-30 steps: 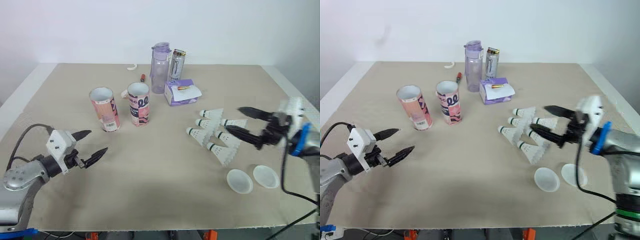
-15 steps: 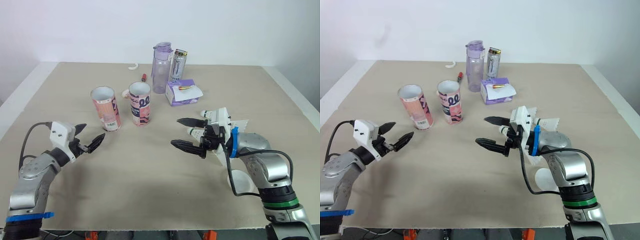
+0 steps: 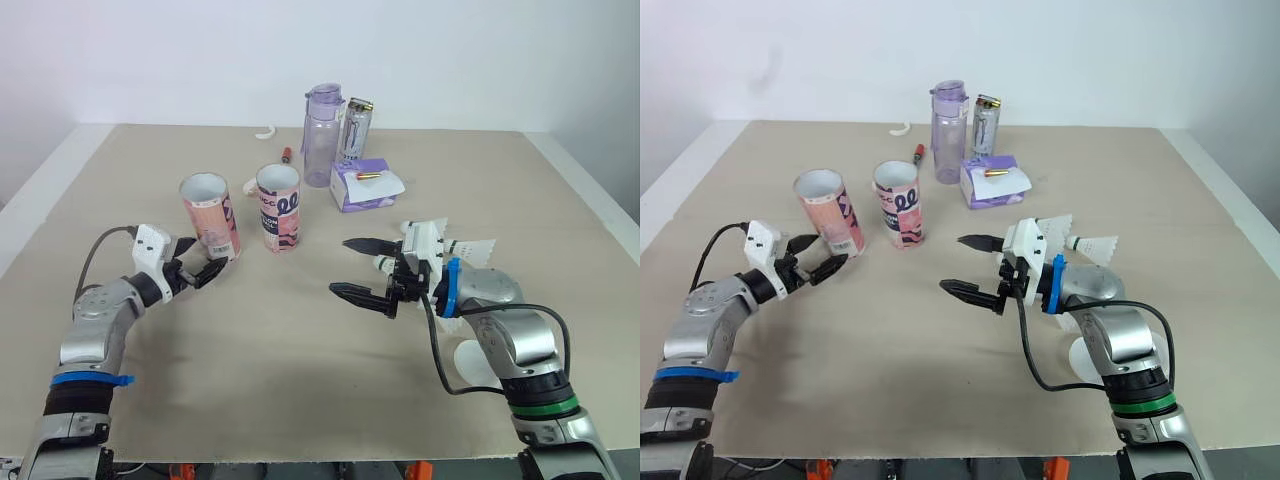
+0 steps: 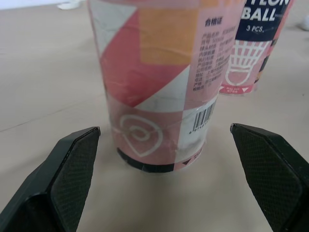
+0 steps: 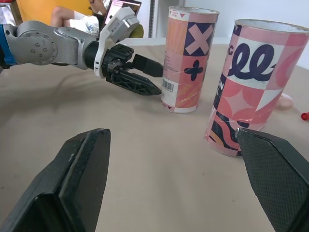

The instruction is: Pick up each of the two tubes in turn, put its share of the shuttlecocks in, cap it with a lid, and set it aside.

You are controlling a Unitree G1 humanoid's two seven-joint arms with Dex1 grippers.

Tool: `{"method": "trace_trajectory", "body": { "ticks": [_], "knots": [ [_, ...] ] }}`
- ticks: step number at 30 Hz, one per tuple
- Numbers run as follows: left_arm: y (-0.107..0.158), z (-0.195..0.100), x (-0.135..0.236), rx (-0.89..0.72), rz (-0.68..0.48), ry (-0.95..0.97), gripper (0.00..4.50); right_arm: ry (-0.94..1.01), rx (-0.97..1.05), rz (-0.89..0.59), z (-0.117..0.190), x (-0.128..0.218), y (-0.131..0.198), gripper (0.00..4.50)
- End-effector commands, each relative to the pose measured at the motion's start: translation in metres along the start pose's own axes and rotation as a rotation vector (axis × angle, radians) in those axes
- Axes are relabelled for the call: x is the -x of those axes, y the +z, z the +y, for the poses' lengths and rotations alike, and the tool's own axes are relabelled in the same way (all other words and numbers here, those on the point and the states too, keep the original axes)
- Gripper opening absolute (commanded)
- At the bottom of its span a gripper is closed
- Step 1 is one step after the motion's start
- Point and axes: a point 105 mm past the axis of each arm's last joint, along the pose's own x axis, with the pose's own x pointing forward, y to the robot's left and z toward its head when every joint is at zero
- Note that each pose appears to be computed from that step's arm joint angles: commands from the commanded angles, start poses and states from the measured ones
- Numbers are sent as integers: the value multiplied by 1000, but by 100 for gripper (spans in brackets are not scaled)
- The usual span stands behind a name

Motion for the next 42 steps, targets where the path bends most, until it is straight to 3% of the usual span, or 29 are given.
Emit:
{"method": "trace_trajectory", "body": {
  "ticks": [1, 16, 42],
  "knots": [
    [11, 6, -12, -45, -24, -25, 450, -16, 62, -30, -1, 1, 16, 445],
    [13, 4, -49, -49, -29, -118, 450, -68, 81, -2, -3, 12, 23, 445],
    [22, 0, -54, -100, -84, -233, 450, -59, 65, 0, 6, 14, 24, 445]
  ]
}}
